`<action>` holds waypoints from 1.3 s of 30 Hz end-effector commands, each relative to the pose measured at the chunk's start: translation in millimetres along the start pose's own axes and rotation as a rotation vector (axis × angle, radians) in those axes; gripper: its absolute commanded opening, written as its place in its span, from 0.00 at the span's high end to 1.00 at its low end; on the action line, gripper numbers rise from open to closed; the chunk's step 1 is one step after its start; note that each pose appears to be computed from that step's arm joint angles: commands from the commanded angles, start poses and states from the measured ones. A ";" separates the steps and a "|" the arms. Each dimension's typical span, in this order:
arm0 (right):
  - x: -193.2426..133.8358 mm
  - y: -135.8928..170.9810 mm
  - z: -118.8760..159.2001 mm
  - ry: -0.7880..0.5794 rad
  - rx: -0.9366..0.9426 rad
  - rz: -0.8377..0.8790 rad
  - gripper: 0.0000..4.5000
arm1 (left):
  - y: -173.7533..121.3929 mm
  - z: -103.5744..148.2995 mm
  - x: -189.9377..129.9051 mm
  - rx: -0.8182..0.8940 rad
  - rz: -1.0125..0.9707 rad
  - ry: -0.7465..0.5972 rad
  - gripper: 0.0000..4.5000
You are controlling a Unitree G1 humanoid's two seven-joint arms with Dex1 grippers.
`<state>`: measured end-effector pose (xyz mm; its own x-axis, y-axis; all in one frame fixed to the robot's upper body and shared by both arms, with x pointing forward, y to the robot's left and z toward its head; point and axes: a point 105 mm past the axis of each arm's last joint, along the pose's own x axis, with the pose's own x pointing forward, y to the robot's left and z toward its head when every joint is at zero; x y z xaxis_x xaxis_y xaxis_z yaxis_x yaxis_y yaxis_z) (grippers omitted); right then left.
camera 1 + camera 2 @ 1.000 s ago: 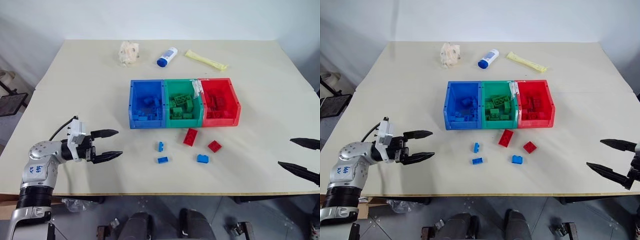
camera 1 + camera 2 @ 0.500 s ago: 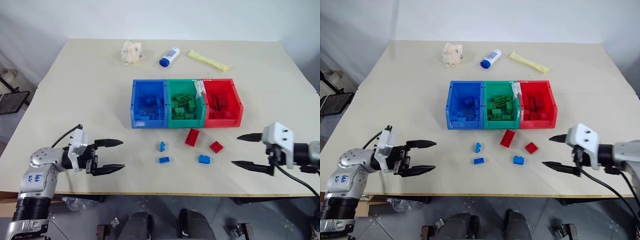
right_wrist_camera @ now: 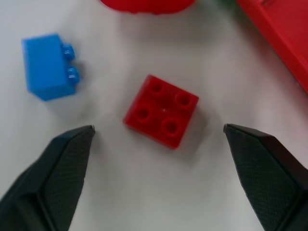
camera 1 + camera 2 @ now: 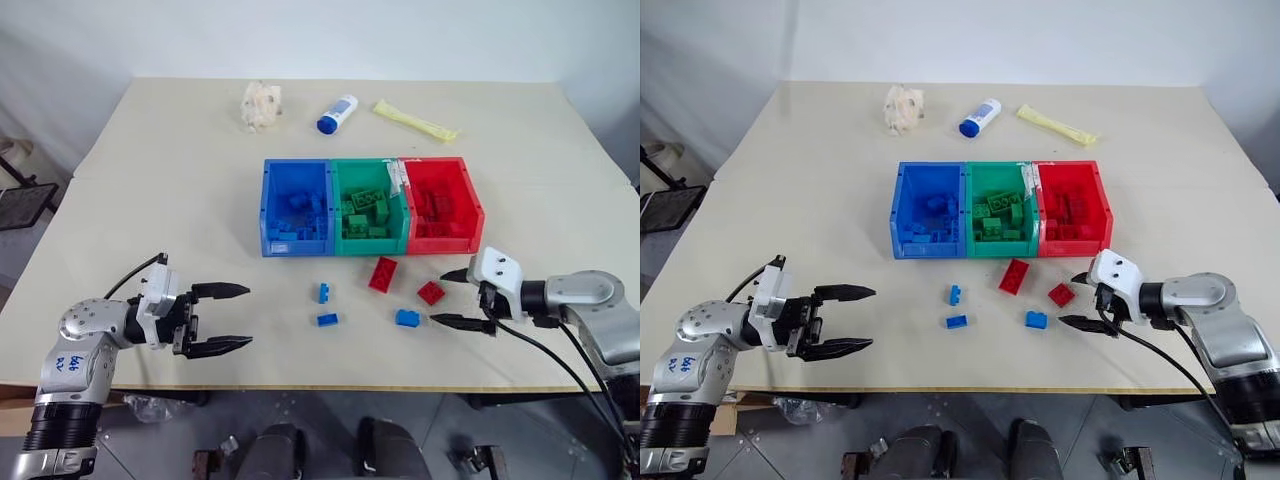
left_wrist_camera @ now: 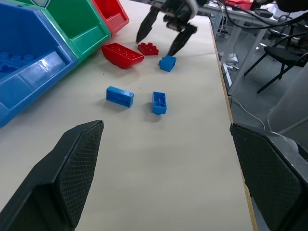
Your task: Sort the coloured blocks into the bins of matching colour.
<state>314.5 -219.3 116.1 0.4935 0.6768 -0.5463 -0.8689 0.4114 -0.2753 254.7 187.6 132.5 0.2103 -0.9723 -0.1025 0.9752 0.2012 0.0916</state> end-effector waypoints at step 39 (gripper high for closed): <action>-30.2 -107.3 78.1 -0.123 -0.064 -0.333 0.27 | 30.1 14.4 16.8 0.094 -0.043 -0.060 0.00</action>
<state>394.1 -234.5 208.6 0.7297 0.5848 -0.3544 -0.6827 0.5931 -0.4269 286.3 175.1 143.6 0.1700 -0.9837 -0.0588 0.9752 0.1594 0.1535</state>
